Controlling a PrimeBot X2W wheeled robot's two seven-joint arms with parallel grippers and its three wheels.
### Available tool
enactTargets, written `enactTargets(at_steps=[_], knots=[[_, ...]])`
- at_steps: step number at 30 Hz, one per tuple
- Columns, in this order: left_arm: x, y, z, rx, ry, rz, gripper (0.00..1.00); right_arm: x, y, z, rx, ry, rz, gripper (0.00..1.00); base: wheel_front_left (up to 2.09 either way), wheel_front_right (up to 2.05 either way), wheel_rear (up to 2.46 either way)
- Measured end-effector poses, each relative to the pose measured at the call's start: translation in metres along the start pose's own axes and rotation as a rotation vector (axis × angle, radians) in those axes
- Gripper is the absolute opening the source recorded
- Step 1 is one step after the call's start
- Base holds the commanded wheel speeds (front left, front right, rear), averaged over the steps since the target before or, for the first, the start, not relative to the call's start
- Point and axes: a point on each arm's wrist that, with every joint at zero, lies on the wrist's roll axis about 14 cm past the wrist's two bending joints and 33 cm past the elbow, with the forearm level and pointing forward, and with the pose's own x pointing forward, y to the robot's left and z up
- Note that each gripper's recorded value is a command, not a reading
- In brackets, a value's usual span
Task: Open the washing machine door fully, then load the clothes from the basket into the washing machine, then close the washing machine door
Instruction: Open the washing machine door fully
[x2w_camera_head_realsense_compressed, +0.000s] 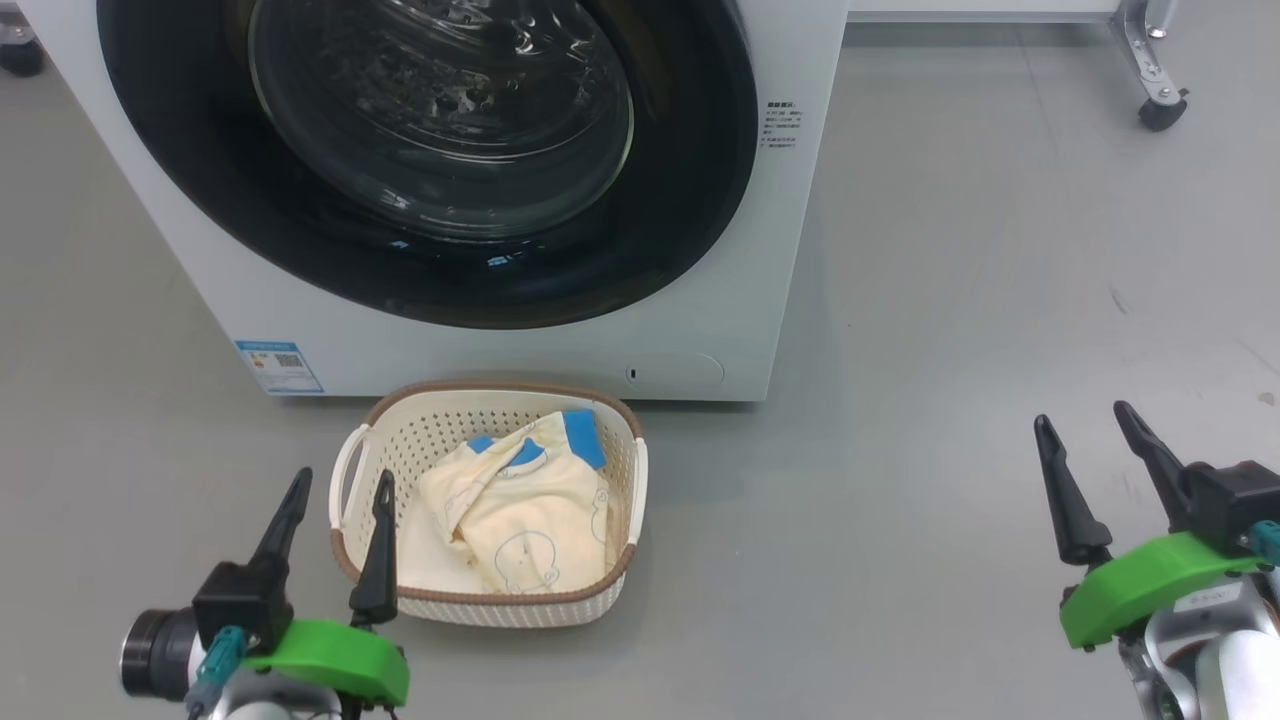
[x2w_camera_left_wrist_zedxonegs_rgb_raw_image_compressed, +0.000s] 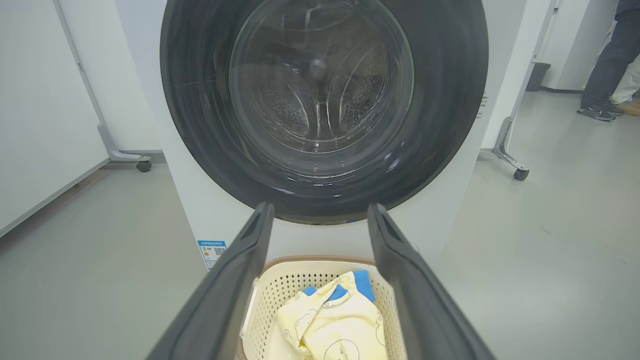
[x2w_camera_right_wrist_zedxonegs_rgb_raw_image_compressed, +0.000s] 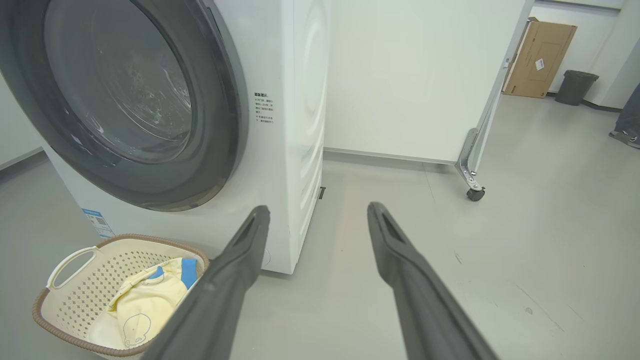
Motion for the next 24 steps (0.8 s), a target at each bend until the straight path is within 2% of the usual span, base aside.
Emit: enactTargets(at_steps=[12, 19, 22, 24], knots=[[0.003, 0.003, -0.003, -0.002, 0.003, 0.010, 1.00, 0.004, 0.000, -0.005, 0.001, 0.012, -0.003, 1.00, 0.00, 0.00, 0.00], [0.015, 0.007, -0.002, -0.001, -0.005, 0.015, 1.00, 0.022, -0.007, -0.003, 0.020, 0.001, -0.027, 1.00, 0.00, 0.00, 0.00], [0.020, 0.010, -0.004, -0.002, -0.003, 0.018, 1.00, 0.033, -0.013, -0.002, 0.067, -0.008, -0.048, 1.00, 0.00, 0.00, 0.00], [0.022, 0.012, -0.006, -0.002, 0.002, 0.023, 1.00, 0.042, -0.018, -0.002, 0.179, -0.019, -0.072, 1.00, 0.00, 0.00, 0.00]])
